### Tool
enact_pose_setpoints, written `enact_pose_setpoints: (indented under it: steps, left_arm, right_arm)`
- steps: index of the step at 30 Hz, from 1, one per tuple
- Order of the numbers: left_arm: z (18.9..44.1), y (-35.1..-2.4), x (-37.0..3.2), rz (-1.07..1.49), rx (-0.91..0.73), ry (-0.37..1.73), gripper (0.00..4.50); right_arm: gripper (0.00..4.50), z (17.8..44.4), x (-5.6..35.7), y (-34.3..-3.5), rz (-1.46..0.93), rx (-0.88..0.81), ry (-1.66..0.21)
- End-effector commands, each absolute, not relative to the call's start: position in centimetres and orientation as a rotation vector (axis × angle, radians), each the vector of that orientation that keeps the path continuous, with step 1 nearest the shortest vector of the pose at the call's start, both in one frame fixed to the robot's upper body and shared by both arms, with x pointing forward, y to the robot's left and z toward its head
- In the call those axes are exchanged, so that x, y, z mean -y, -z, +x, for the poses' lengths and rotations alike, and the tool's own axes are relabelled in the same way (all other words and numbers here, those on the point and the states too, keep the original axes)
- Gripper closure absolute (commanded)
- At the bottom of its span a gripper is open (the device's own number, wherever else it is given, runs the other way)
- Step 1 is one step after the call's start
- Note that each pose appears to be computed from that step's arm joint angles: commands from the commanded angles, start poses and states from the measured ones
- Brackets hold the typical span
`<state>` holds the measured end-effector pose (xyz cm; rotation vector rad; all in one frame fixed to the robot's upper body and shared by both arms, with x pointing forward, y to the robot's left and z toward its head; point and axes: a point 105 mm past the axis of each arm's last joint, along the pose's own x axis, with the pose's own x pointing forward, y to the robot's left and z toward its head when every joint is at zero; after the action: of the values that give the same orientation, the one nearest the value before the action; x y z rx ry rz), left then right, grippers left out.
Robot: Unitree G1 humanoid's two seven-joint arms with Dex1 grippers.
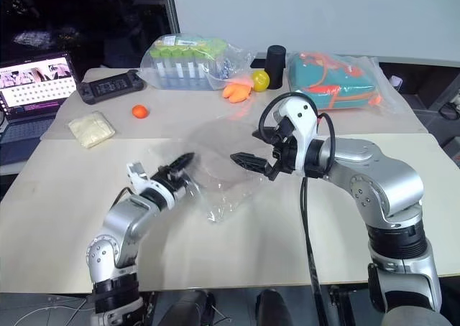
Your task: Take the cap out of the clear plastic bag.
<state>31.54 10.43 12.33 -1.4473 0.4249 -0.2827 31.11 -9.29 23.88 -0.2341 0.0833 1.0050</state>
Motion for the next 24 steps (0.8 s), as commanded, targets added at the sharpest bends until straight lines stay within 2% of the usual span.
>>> enact_pose_setpoints:
  steps: [1,5,7,9,13,16,18,20,24]
  left_arm:
    - [30.6,-12.2,-9.6,-1.461,-0.447,0.349,0.12]
    - [29.0,-13.2,-11.5,-1.295,-0.431,0.457,0.03]
    - [28.2,-14.4,-12.9,-1.074,-0.392,0.545,0.03]
    - [27.5,-15.6,-14.5,-0.982,-0.356,0.588,0.03]
    - [26.1,-20.0,-18.0,-0.692,-0.250,0.706,0.03]
    - [25.2,-22.6,-18.8,-0.498,-0.207,0.793,0.03]
    - [24.2,-23.4,-18.8,-0.190,-0.247,0.861,0.03]
    - [23.7,-23.4,-19.1,-0.009,-0.302,0.895,0.03]
    - [22.7,-23.9,-19.1,0.132,-0.346,0.976,0.03]
  right_arm:
    - [0.00,30.9,9.3,-25.6,-0.260,-0.011,-1.007]
    - [0.00,30.8,9.4,-26.0,-0.251,-0.012,-1.011]
    - [0.00,30.3,9.2,-26.0,-0.266,-0.021,-1.036]
    - [0.00,30.1,9.0,-26.0,-0.285,-0.023,-1.044]
    - [0.00,30.0,8.9,-25.4,-0.352,-0.052,-1.026]
    - [0.00,30.1,9.1,-24.3,-0.420,-0.097,-1.028]
    - [0.00,30.0,9.0,-22.8,-0.486,-0.138,-1.035]
    - [0.00,30.0,8.6,-21.8,-0.533,-0.152,-1.038]
    - [0.00,30.0,8.2,-19.9,-0.736,-0.138,-1.029]
